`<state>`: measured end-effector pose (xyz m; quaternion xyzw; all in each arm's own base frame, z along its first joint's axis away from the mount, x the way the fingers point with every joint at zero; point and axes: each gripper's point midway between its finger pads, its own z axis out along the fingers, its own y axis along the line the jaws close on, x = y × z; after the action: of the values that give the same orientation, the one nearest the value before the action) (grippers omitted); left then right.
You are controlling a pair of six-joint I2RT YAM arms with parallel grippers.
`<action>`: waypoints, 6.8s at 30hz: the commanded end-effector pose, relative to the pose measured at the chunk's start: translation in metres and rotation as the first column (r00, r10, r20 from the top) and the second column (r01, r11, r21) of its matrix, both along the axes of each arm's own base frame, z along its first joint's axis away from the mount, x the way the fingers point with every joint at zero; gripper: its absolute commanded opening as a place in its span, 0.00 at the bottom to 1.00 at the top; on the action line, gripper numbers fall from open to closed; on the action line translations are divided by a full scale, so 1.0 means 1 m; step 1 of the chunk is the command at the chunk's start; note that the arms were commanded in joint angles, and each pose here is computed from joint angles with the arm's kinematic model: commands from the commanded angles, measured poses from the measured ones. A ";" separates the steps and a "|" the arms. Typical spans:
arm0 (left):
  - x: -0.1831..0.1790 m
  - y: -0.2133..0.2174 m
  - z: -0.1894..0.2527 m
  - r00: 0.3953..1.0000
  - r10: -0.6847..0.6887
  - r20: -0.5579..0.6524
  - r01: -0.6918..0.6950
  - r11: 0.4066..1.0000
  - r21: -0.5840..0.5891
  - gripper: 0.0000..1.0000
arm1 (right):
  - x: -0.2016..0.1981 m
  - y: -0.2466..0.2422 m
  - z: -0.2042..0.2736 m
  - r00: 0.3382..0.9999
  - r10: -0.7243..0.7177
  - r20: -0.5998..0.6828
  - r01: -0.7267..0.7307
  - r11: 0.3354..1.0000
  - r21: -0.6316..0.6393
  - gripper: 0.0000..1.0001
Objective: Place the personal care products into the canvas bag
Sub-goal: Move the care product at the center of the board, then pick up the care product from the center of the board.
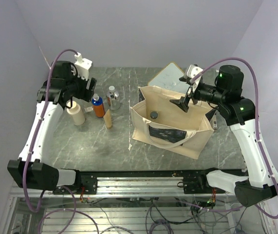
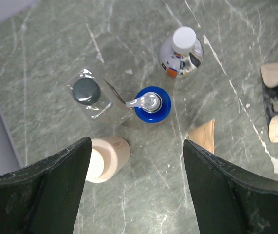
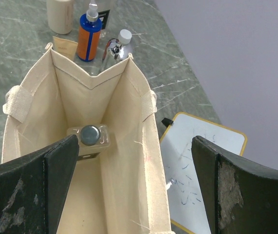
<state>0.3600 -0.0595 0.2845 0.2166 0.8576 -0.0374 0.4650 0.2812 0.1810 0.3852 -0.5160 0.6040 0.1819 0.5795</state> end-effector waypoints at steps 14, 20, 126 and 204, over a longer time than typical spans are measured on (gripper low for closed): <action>0.043 -0.017 -0.058 0.956 -0.230 -0.181 0.246 0.966 0.072 0.82 | -0.009 -0.006 0.002 1.000 0.005 0.012 -0.005 0.999 0.032 0.99; 0.048 -0.022 -0.084 0.920 -0.273 -0.280 0.299 0.953 0.055 0.79 | -0.008 -0.006 0.002 1.000 0.009 0.010 -0.010 0.999 0.033 0.99; -0.165 -0.139 -0.053 0.652 -0.738 -0.171 0.753 0.656 0.039 0.07 | -0.013 0.019 0.002 0.976 0.172 -0.135 -0.163 0.983 0.080 0.98; -0.056 0.023 0.063 0.976 0.099 0.196 -0.079 0.991 -0.111 0.83 | -0.128 0.210 -0.218 0.838 0.341 -0.425 -0.527 0.709 -0.469 0.73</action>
<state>0.3032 -0.0336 0.3340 0.1539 0.8288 -0.0282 0.5372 0.1555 0.3910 0.1715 -0.7531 0.5770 0.2020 0.2429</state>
